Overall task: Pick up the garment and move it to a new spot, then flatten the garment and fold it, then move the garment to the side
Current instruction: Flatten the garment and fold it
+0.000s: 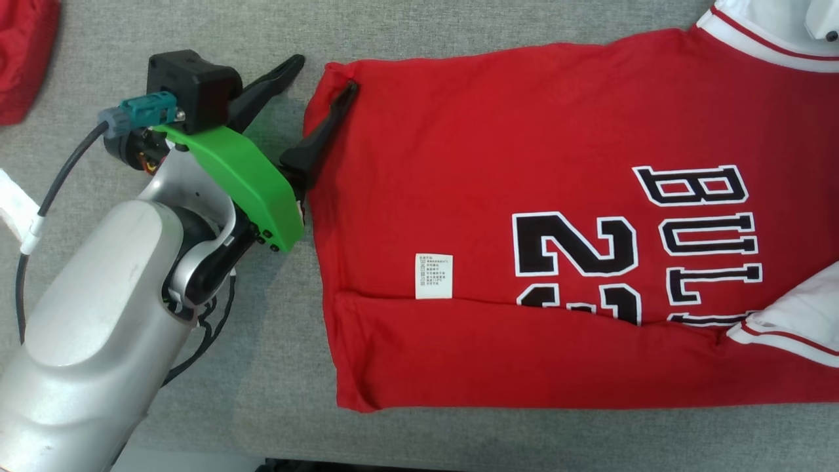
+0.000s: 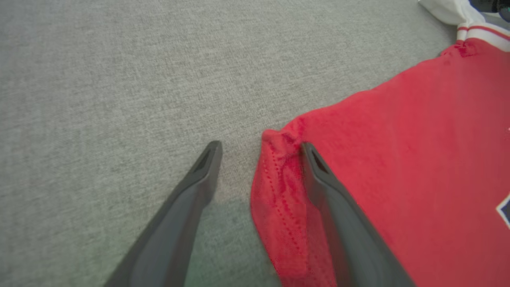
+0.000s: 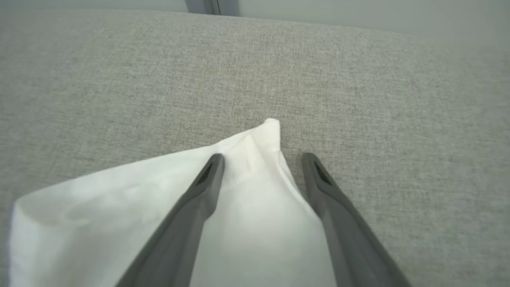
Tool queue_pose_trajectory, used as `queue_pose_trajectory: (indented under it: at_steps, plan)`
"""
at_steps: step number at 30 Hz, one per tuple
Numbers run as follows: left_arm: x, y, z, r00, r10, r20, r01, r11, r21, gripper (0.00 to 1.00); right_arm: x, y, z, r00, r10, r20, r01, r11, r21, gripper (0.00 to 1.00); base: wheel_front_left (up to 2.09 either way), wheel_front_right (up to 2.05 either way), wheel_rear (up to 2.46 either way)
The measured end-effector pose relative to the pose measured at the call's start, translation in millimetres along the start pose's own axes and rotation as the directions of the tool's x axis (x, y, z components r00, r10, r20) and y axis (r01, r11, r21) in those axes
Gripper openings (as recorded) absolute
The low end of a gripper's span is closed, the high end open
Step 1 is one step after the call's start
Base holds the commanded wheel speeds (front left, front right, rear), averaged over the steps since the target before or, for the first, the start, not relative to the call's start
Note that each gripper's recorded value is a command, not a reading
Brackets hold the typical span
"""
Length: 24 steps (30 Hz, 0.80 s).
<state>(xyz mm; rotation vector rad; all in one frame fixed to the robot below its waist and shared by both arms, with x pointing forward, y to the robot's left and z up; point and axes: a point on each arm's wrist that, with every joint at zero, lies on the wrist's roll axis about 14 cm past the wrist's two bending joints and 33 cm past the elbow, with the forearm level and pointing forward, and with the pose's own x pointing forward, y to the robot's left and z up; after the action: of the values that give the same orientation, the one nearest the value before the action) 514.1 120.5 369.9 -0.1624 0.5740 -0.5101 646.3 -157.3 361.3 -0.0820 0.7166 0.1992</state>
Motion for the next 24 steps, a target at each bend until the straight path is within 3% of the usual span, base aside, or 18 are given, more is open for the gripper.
queue_pose_trajectory:
  at_steps: [1,2,3,12,17,24]
  plan:
    - [0.3,-2.0,0.2,1.0,-0.007,-0.002,0.007,1.0,-0.003,0.93,-0.7,-0.3,-1.5,1.0,0.004,-0.007,-0.003,1.0,0.013,0.99,0.0,0.0,0.0]
    - [0.9,-3.7,-0.2,1.0,-0.012,-0.005,0.012,1.0,-0.004,0.05,-1.1,0.9,-2.6,1.0,0.01,-0.011,-0.01,1.0,0.024,0.0,0.0,0.0,0.0]
    - [1.4,-4.6,-0.5,1.0,-0.016,-0.007,0.016,1.0,-0.002,0.0,-1.4,3.4,-3.6,1.0,0.02,-0.014,-0.019,0.999,0.028,0.0,0.0,0.0,0.0]
    - [-9.4,-7.4,18.0,0.999,-0.027,0.043,0.024,0.998,0.055,0.0,-23.2,7.3,23.5,0.985,0.055,0.164,-0.076,0.99,0.121,0.0,0.0,0.0,0.0]
    - [-30.1,-21.5,31.7,0.993,-0.045,0.106,0.041,0.998,0.044,0.0,-59.7,-8.0,39.1,0.965,0.045,0.257,-0.086,0.984,0.153,0.0,0.0,0.0,0.0]
    - [-65.8,-50.2,26.8,0.989,-0.051,0.141,0.052,0.999,-0.004,0.0,-128.1,-16.4,22.4,0.942,0.047,0.331,-0.115,0.975,0.191,0.0,0.0,0.0,0.0]
